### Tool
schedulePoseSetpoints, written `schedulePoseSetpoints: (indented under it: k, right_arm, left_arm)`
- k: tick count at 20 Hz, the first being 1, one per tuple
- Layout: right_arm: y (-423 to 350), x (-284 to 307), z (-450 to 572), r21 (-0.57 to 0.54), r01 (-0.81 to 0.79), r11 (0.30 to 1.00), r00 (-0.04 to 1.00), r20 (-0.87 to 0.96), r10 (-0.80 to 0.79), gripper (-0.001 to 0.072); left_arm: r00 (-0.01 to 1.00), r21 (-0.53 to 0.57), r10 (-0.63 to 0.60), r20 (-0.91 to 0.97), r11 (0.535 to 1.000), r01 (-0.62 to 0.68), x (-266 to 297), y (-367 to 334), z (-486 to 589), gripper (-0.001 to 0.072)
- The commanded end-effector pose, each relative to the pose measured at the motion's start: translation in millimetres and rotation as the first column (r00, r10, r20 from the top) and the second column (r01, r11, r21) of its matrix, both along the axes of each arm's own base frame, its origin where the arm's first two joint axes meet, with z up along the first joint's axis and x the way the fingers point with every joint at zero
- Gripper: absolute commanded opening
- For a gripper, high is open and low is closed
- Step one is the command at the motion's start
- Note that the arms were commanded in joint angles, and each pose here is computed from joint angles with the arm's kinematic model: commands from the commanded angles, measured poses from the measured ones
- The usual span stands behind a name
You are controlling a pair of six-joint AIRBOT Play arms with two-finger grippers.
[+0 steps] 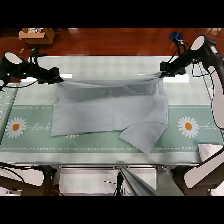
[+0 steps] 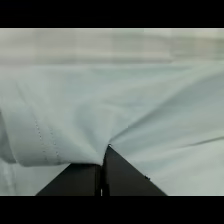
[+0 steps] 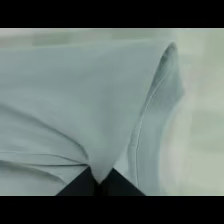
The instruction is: Fold the shirts.
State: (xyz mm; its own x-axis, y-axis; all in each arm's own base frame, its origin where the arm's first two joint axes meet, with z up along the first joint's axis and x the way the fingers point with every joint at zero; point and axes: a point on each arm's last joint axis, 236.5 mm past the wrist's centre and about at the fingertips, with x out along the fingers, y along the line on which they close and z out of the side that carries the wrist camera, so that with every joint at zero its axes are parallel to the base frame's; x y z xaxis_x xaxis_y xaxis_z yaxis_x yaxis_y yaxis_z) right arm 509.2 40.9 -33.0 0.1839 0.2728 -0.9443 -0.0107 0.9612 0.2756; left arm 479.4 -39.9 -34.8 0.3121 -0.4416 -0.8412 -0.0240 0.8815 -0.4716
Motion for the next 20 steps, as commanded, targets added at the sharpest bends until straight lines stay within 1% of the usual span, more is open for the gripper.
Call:
schedulePoseSetpoints:
  k: [1,2,3,4,5,6,7,8,10,11,12,13,14,17,18,20]
  right_arm:
    - [7.7,-14.8,-14.4,0.007,-0.026,1.000,0.996,-0.080,0.027,0.0040]
    - [6.7,-15.6,-16.3,-0.001,-0.037,0.999,0.996,-0.083,0.037,0.0186]
    - [2.8,-18.4,-14.6,-0.020,-0.068,0.997,0.994,-0.083,0.066,0.0318]
    - [-8.5,-24.7,-10.1,-0.057,-0.097,0.994,0.991,-0.095,0.091,0.0349]
    - [-29.3,-35.8,-3.0,-0.124,-0.125,0.984,0.986,-0.124,0.109,0.0355]
    - [-56.5,-52.1,7.4,-0.208,-0.156,0.966,0.977,-0.174,0.120,0.0390]
    - [-76.0,-64.6,20.4,-0.237,-0.121,0.964,0.977,-0.201,0.073,0.0406]
    - [-90.0,-76.4,33.4,-0.227,-0.082,0.970,0.976,-0.216,0.032,0.0425]
    - [-109.6,-108.5,46.1,-0.175,-0.023,0.984,0.960,-0.279,-0.028,0.0436]
    - [-111.5,-119.7,47.8,-0.119,0.015,0.993,0.958,-0.283,-0.049,0.0449]
    - [-109.9,-129.8,48.7,-0.047,0.055,0.997,0.959,-0.274,-0.066,0.0478]
    - [-108.3,-138.1,48.7,0.017,0.086,0.996,0.964,-0.253,-0.079,0.0478]
    - [-109.9,-144.7,47.1,0.050,0.115,0.992,0.968,-0.229,-0.100,0.0478]
    - [-119.3,-164.2,35.8,0.085,0.191,0.978,0.971,-0.163,-0.175,0.0478]
    - [-119.1,-169.1,31.4,0.102,0.214,0.971,0.969,-0.149,-0.198,0.0478]
    - [-112.7,-174.3,22.7,0.143,0.231,0.962,0.969,-0.127,-0.214,0.0478]
  left_arm:
    - [0.995,-0.020,0.012,-0.104,1.000,-0.015,-13.6,-1.6,-17.4,0.0046]
    - [0.994,-0.019,0.012,-0.110,1.000,-0.014,-14.3,-1.2,-19.9,0.0209]
    - [0.993,-0.021,0.010,-0.117,1.000,-0.012,-16.5,0.5,-18.6,0.0432]
    - [0.991,-0.022,0.001,-0.135,1.000,-0.004,-21.8,5.3,-14.5,0.0579]
    - [0.985,-0.012,-0.020,-0.171,1.000,0.019,-32.1,15.4,-7.6,0.0588]
    - [0.977,0.010,-0.037,-0.210,0.999,0.040,-44.0,29.8,0.0,0.0587]
    - [0.967,0.033,-0.043,-0.252,0.998,0.053,-59.2,46.5,9.2,0.0585]
    - [0.958,0.043,-0.034,-0.285,0.998,0.048,-75.5,60.1,17.1,0.0583]
    - [0.948,0.032,0.001,-0.318,0.999,0.010,-106.0,73.9,23.9,0.0583]
    - [0.943,0.022,0.007,-0.334,1.000,0.001,-124.9,75.1,20.3,0.0583]
    - [0.933,0.008,0.012,-0.360,1.000,-0.010,-147.8,73.2,14.0,0.0584]
    - [0.921,-0.013,0.010,-0.390,1.000,-0.017,-174.4,67.3,6.7,0.0584]
    - [0.915,-0.038,-0.004,-0.404,0.999,-0.012,-198.7,60.0,-0.1,0.0584]
    - [0.911,-0.069,0.025,-0.412,0.996,-0.059,-249.1,48.5,-19.6,0.0584]
    - [0.914,-0.095,0.020,-0.405,0.993,-0.063,-261.1,42.5,-24.7,0.0585]
    - [0.903,-0.109,0.044,-0.428,0.989,-0.100,-277.0,39.1,-39.3,0.0587]
